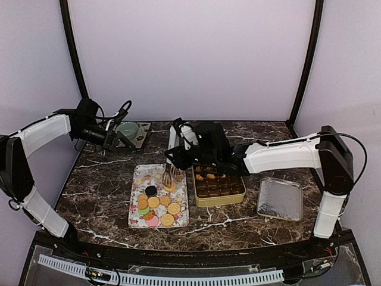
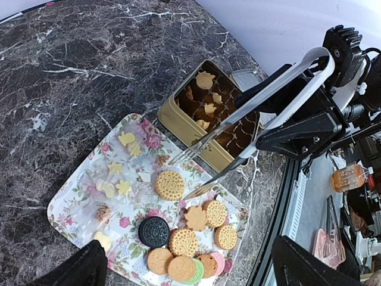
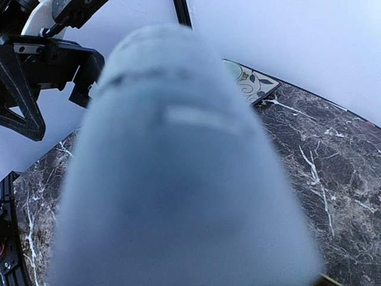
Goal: Pack the cookies
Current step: Place the fake cookies on the plate, then pick up the fake cookies from the plate.
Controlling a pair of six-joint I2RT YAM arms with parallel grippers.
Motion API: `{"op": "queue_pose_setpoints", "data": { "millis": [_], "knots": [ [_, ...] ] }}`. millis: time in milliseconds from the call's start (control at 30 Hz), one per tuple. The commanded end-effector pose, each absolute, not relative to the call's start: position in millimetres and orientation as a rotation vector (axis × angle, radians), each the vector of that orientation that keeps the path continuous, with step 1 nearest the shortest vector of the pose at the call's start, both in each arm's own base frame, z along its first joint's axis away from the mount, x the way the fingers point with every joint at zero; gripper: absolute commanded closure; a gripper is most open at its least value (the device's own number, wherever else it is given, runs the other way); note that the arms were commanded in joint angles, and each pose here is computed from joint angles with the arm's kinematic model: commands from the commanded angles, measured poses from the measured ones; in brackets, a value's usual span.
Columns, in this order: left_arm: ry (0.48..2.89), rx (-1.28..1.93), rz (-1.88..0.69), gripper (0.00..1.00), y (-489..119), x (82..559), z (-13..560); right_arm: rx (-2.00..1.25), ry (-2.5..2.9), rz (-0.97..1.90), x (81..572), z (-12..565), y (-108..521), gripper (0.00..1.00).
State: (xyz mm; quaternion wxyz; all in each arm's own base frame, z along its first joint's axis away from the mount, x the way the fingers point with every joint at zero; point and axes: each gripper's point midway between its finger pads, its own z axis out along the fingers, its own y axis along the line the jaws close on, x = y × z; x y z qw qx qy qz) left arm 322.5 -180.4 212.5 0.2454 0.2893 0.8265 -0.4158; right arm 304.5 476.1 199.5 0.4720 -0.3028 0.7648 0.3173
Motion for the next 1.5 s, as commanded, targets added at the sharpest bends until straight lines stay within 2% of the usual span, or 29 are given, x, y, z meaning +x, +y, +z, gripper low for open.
{"op": "queue_pose_setpoints", "data": {
  "millis": [0,267,433,600,1067,1300,1467],
  "knots": [
    [2.248,0.801,-1.125,0.01,-177,312,217,-0.69,1.773,0.736,313,241,469,0.52],
    [2.239,0.802,-1.117,0.01,-176,312,219,-0.765,1.716,0.755,278,258,478,0.54],
    [2.235,0.801,-1.114,0.01,-177,313,220,-0.834,1.744,0.786,253,238,496,0.55],
    [2.23,0.797,-1.119,0.01,-177,313,222,-0.87,1.787,0.787,247,209,511,0.55],
    [2.227,0.806,-1.119,0.01,-177,311,221,-0.913,1.834,0.769,246,178,520,0.58],
    [2.226,0.804,-1.123,0.01,-177,311,221,-0.895,1.805,0.752,247,196,515,0.75],
    [2.229,0.798,-1.134,0.02,-178,311,221,-0.858,1.749,0.761,248,231,506,0.81]
  ]
}}
